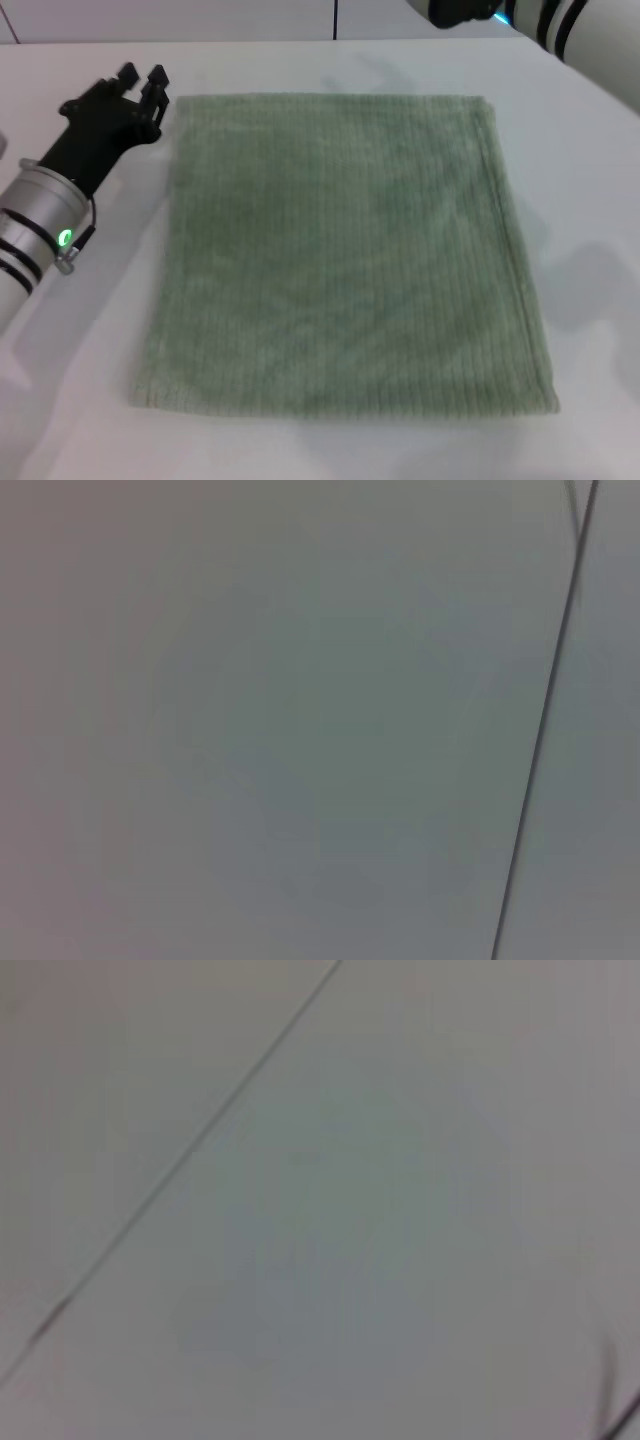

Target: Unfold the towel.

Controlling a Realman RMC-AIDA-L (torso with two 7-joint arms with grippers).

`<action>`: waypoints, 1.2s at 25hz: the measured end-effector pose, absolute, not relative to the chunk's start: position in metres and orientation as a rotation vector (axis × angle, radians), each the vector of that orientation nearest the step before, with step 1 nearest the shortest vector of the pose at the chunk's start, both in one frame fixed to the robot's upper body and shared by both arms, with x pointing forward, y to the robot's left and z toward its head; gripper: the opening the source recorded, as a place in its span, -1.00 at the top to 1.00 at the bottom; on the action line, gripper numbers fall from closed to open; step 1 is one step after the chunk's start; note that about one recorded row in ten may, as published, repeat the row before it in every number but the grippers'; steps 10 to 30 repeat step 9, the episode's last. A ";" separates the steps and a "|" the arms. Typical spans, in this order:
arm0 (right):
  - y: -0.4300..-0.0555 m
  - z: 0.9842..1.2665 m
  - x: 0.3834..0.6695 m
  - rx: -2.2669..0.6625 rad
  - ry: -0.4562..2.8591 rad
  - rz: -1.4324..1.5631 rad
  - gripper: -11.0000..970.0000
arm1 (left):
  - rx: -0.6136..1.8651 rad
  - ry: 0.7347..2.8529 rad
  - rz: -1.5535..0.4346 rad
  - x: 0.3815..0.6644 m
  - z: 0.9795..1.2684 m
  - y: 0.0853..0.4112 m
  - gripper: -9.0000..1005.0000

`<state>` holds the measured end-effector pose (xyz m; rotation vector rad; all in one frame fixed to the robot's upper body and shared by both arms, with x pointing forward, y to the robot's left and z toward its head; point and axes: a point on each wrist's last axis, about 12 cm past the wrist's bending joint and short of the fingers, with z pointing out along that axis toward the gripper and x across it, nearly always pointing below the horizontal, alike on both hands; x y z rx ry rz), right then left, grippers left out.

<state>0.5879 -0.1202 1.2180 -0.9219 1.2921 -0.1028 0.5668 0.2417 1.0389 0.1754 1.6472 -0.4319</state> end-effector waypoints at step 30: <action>-0.143 1.170 0.568 -0.539 1.028 -0.175 -0.47 | 0.167 1.471 -0.416 0.549 1.049 0.255 -0.09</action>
